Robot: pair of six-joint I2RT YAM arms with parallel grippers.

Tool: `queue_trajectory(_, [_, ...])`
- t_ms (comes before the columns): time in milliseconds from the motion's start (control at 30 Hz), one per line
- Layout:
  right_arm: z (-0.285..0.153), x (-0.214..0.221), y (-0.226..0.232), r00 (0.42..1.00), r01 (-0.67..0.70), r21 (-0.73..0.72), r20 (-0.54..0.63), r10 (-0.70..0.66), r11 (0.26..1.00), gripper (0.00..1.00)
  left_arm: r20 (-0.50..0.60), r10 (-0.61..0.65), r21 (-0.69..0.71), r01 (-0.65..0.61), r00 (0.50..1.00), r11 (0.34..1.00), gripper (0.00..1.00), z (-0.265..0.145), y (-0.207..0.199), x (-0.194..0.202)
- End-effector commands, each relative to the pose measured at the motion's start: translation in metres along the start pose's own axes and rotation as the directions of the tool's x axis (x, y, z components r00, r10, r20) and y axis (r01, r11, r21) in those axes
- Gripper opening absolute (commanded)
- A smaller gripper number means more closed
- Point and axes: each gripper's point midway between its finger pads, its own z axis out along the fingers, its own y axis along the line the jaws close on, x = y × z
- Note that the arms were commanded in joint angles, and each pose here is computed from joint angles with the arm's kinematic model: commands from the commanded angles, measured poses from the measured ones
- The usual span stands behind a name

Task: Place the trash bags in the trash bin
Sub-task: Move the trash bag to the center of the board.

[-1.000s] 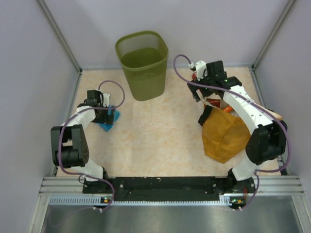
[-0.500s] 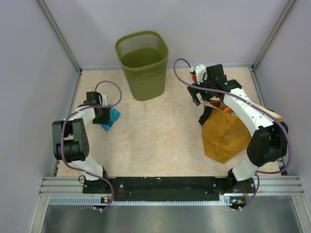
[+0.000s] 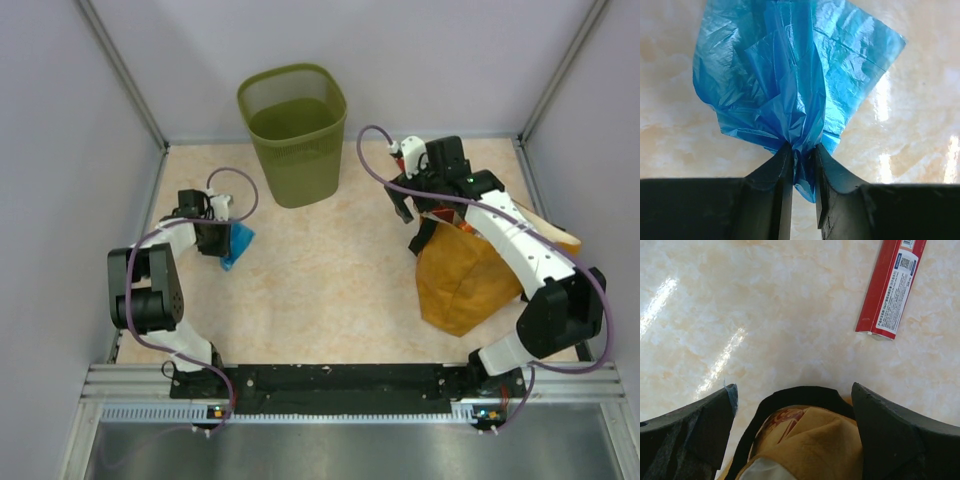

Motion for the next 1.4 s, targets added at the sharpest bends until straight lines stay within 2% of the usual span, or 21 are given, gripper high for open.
queue_trajectory(0, [-0.023, -0.014, 0.013, 0.997, 0.041, -0.019, 0.059, -0.040, 0.999, 0.94, 0.064, 0.100, 0.118, -0.107, 0.993, 0.987, 0.12, -0.015, -0.020, -0.018])
queue_trajectory(133, [-0.028, -0.013, 0.024, 0.997, 0.056, -0.043, 0.059, -0.053, 0.998, 0.94, 0.081, 0.172, 0.186, -0.185, 0.982, 0.965, 0.09, -0.019, -0.037, -0.015])
queue_trajectory(300, [-0.031, -0.008, 0.034, 0.997, 0.062, -0.065, 0.056, -0.059, 0.996, 0.94, 0.113, 0.254, 0.261, -0.276, 0.961, 0.925, 0.00, -0.027, -0.067, -0.015])
queue_trajectory(433, [-0.033, -0.002, 0.042, 0.997, 0.064, -0.092, 0.051, -0.060, 0.994, 0.94, 0.148, 0.301, 0.309, -0.334, 0.942, 0.891, 0.00, -0.036, -0.088, -0.020])
queue_trajectory(633, [-0.042, 0.004, 0.054, 0.996, 0.075, -0.131, 0.066, -0.067, 0.989, 0.94, 0.201, 0.432, 0.363, -0.477, 0.879, 0.801, 0.00, -0.042, -0.143, -0.024])
queue_trajectory(900, [-0.045, 0.022, 0.059, 0.997, 0.066, -0.143, 0.038, -0.061, 0.987, 0.94, 0.268, 0.506, 0.411, -0.572, 0.820, 0.710, 0.00, -0.051, -0.213, -0.040])
queue_trajectory(1167, [-0.056, 0.034, 0.068, 0.997, 0.069, -0.177, 0.051, -0.061, 0.982, 0.94, 0.255, 0.517, 0.429, -0.575, 0.817, 0.697, 0.00, -0.033, -0.265, -0.053])
queue_trajectory(1367, [-0.076, 0.027, 0.070, 0.989, 0.120, -0.178, 0.110, -0.101, 0.977, 0.94, 0.209, 0.496, 0.436, -0.534, 0.843, 0.724, 0.00, -0.012, -0.278, -0.049])
